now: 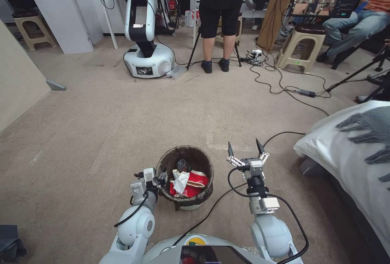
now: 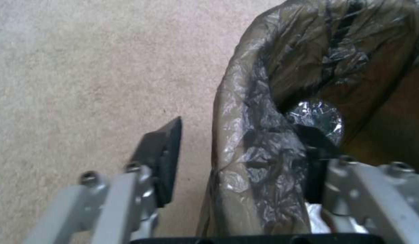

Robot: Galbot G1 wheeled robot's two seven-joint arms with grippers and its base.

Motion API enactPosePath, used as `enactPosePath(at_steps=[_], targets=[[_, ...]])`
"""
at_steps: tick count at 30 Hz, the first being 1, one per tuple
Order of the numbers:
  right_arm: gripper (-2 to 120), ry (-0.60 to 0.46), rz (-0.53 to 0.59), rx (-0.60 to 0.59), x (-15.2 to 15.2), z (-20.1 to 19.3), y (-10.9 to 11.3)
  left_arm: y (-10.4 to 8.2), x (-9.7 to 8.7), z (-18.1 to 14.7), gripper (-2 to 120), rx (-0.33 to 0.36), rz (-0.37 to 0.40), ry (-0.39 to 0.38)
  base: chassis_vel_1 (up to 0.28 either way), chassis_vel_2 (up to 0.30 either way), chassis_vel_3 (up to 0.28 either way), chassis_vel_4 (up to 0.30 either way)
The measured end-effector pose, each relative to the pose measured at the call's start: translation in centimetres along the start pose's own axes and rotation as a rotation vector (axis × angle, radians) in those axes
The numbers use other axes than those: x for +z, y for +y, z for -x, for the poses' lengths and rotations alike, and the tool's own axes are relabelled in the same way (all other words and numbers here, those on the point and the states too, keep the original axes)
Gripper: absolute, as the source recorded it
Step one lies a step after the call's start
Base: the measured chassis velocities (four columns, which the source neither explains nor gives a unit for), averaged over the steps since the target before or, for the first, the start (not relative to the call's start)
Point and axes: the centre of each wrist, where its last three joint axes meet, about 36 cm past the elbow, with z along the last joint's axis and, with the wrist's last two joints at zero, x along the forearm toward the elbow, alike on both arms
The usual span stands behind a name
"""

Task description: Pick up the trash bin, then pick up the garbage from the floor and place it into the trash bin.

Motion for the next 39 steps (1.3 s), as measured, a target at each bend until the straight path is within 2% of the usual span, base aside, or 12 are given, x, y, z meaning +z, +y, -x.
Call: enactPosePath(at_steps=[2,4,6,7,14,15,24,26,30,32,37,39], targets=[[100,-0.001,-0.003,-0.005,0.1,-0.1,0.1,0.0,0.0,0.1,51,0.005,-0.001,-0.008,0.0,0.0,0.0,0.0],[100,-0.002,-0.006,-0.01,0.1,-0.1,0.1,-0.1,0.0,0.1,66,0.013,-0.001,-0.019,0.0,0.0,0.0,0.0],[100,-0.002,-0.007,-0.012,0.1,-0.2,0.1,-0.1,0.0,0.2,69,0.015,0.001,-0.024,0.0,0.0,0.0,0.0],[100,-0.003,-0.009,-0.015,0.2,-0.2,0.1,-0.1,0.0,0.2,77,0.022,0.016,-0.047,0.0,0.0,0.0,0.0],[100,-0.004,-0.012,-0.02,0.2,-0.4,0.1,-0.3,0.1,0.4,77,0.036,0.045,-0.122,0.0,0.0,0.0,0.0],[100,-0.005,-0.013,-0.021,0.2,-0.3,0.1,-0.3,0.1,0.4,98,0.04,0.046,-0.134,0.0,0.0,0.0,0.0],[100,-0.006,-0.015,-0.023,0.2,-0.3,0.1,-0.5,-0.4,0.3,100,0.085,0.084,-0.259,0.0,0.0,0.0,0.0],[100,-0.009,-0.017,-0.024,0.3,-0.3,0.1,-0.6,-1.0,-0.2,100,0.096,0.12,-0.32,0.0,0.0,0.0,0.0],[100,-0.014,-0.023,-0.025,0.4,-0.2,0.1,-0.7,-1.5,-0.7,100,0.103,0.148,-0.367,0.0,0.0,0.0,0.0],[100,-0.02,-0.03,-0.02,0.3,-0.1,0.2,-0.6,-2.1,-1.2,100,0.108,0.202,-0.432,0.0,0.0,0.0,0.0],[100,-0.022,-0.036,0.004,0.3,-0.1,0.3,-0.4,-2.3,-1.5,100,0.103,0.249,-0.495,0.0,0.0,0.0,0.0],[100,-0.022,-0.049,0.034,0.2,-0.2,0.3,0.1,-2.0,-1.8,100,0.089,0.279,-0.55,0.0,0.0,0.0,0.0]])
